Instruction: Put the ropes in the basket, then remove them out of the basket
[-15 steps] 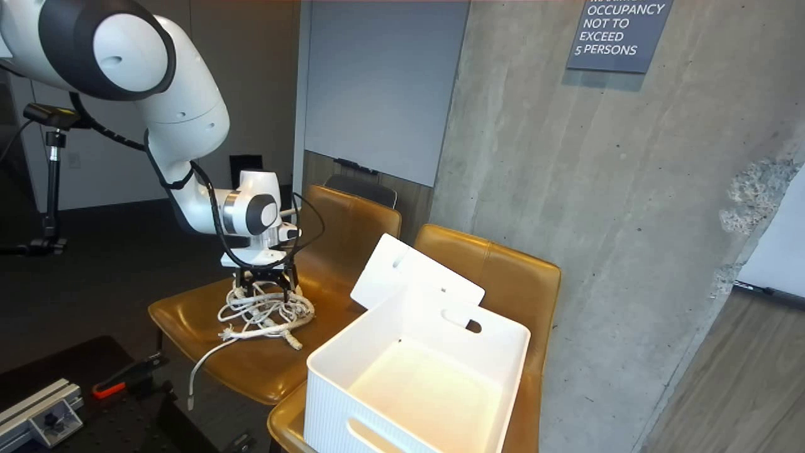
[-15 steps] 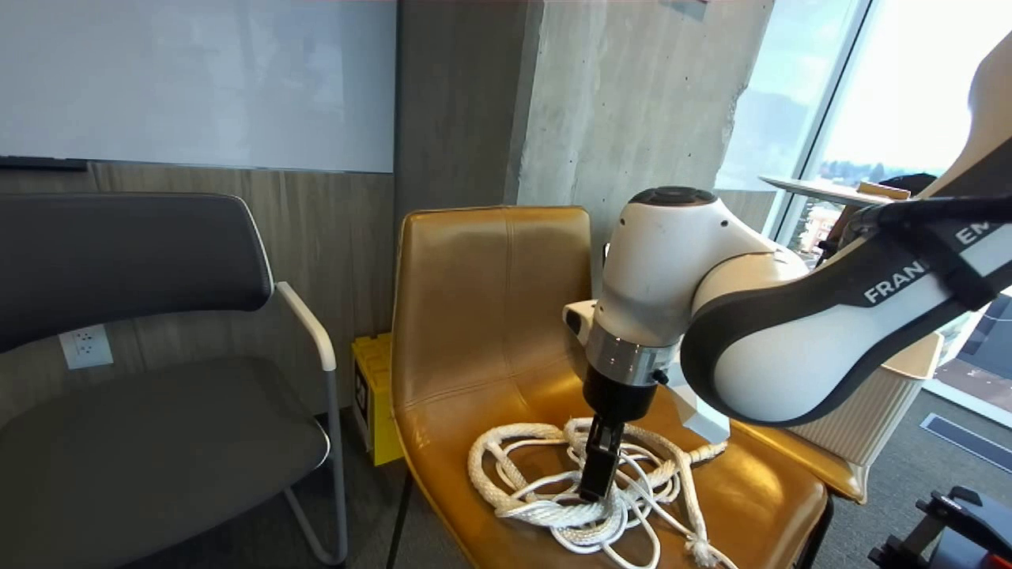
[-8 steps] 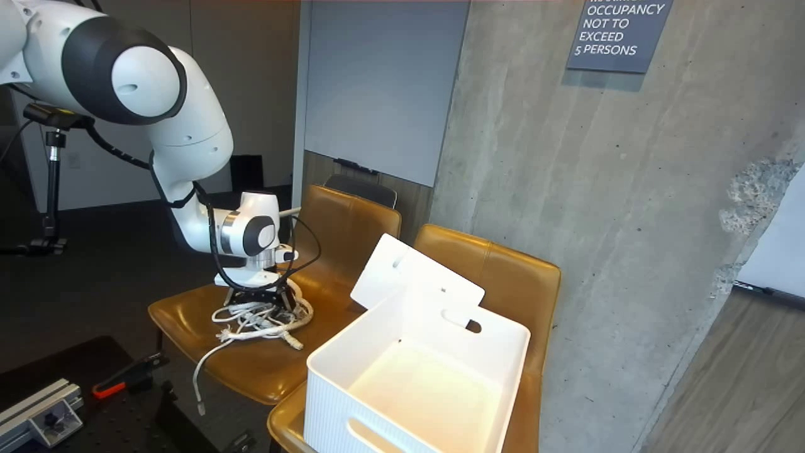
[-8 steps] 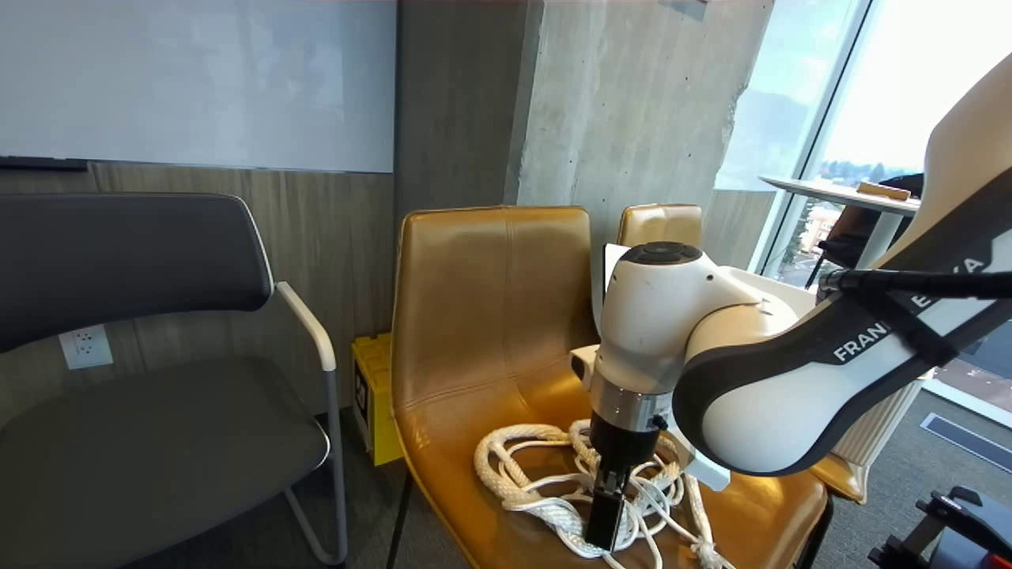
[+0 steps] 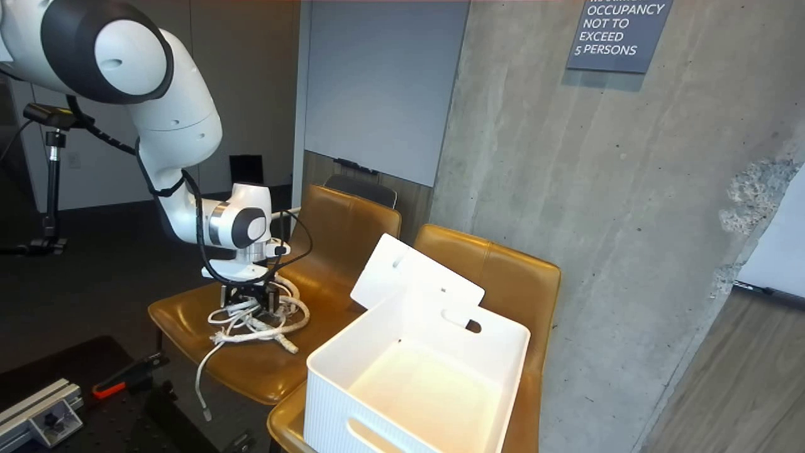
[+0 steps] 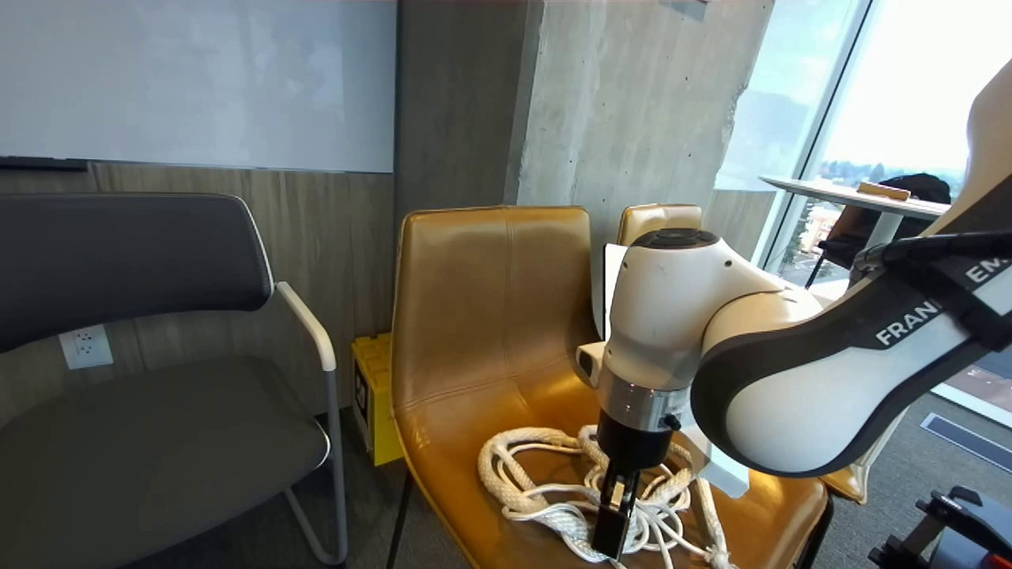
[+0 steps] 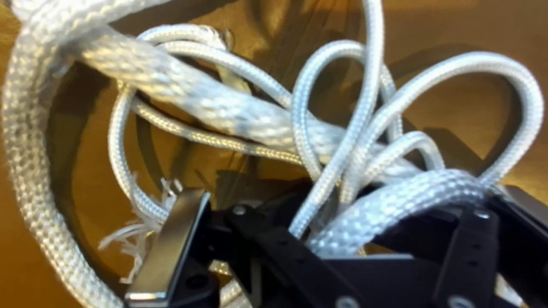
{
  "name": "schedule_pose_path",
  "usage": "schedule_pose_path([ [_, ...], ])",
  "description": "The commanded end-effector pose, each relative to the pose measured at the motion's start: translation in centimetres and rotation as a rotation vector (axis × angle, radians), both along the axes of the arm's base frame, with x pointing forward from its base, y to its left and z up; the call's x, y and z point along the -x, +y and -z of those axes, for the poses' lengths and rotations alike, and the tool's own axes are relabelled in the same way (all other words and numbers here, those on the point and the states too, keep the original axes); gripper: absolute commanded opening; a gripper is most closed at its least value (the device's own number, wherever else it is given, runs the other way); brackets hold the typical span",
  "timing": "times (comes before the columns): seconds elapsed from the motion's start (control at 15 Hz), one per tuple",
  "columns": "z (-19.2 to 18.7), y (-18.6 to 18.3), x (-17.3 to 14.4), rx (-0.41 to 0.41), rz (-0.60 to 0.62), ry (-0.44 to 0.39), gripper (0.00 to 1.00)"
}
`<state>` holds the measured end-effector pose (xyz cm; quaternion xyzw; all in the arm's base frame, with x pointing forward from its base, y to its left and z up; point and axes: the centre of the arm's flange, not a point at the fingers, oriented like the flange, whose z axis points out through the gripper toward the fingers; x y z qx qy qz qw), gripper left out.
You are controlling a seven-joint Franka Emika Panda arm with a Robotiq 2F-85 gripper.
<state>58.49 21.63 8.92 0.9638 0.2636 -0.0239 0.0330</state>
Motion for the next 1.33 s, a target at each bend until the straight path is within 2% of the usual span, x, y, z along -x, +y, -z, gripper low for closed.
schedule_pose_path([
  [0.0, -1.5, 0.4, 3.5, 0.023, 0.012, 0.033, 0.01],
  [0.2, -5.7, 0.1, 4.0, 0.027, 0.023, 0.028, 0.0],
  [0.47, -14.4, -0.7, 2.2, 0.053, 0.053, -0.004, 0.0],
  [0.93, -32.7, -4.5, -1.2, 0.123, 0.123, -0.154, 0.0],
  [1.27, -46.1, -10.0, -2.6, 0.189, 0.211, -0.292, 0.0],
])
